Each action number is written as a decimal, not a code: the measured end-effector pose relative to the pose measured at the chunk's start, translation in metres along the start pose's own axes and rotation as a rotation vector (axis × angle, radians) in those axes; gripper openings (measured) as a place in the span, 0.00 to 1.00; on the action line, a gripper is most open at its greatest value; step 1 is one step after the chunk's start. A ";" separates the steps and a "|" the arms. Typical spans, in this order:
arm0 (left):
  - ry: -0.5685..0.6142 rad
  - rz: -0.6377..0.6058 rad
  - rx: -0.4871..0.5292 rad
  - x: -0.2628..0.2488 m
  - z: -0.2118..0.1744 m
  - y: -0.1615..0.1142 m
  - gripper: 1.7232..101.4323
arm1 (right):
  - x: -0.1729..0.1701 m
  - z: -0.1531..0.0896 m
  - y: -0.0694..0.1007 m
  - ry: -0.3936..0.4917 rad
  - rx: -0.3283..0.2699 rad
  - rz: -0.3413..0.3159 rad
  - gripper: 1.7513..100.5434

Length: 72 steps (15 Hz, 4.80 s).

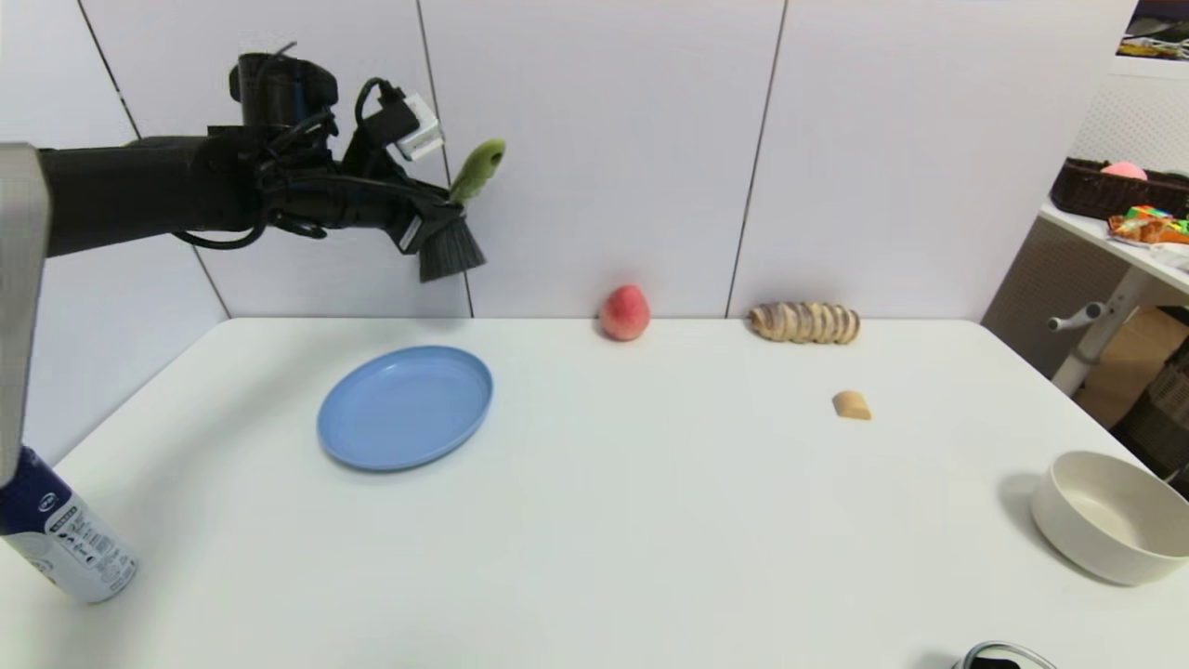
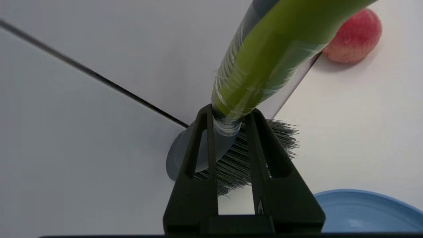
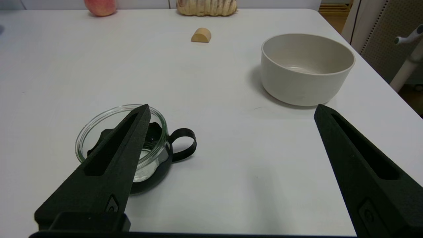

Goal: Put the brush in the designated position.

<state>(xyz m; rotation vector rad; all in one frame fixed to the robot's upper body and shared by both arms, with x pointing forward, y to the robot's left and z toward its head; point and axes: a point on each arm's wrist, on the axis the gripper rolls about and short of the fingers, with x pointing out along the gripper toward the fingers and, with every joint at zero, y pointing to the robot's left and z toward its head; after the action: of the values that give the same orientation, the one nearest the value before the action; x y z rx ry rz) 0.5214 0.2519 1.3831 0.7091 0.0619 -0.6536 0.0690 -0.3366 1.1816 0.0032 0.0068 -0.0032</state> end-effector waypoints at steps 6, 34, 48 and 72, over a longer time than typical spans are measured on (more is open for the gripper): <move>0.116 -0.026 -0.048 0.029 -0.064 0.002 0.17 | 0.000 0.000 0.000 -0.001 0.000 0.000 0.97; 0.192 -0.148 0.016 0.079 -0.140 -0.026 0.17 | 0.000 0.000 0.000 -0.001 0.000 0.000 0.97; 0.168 -0.127 0.000 0.050 -0.099 -0.013 0.76 | 0.000 0.000 0.000 0.000 0.000 0.000 0.97; 0.009 0.602 -0.602 -0.351 -0.124 -0.324 0.95 | 0.000 0.000 0.000 0.000 0.000 0.000 0.97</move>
<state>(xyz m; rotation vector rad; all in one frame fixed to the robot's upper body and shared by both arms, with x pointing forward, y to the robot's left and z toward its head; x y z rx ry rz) 0.0735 0.3324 1.1925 0.1243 0.0466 -0.0349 0.0690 -0.3366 1.1817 0.0032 0.0064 -0.0036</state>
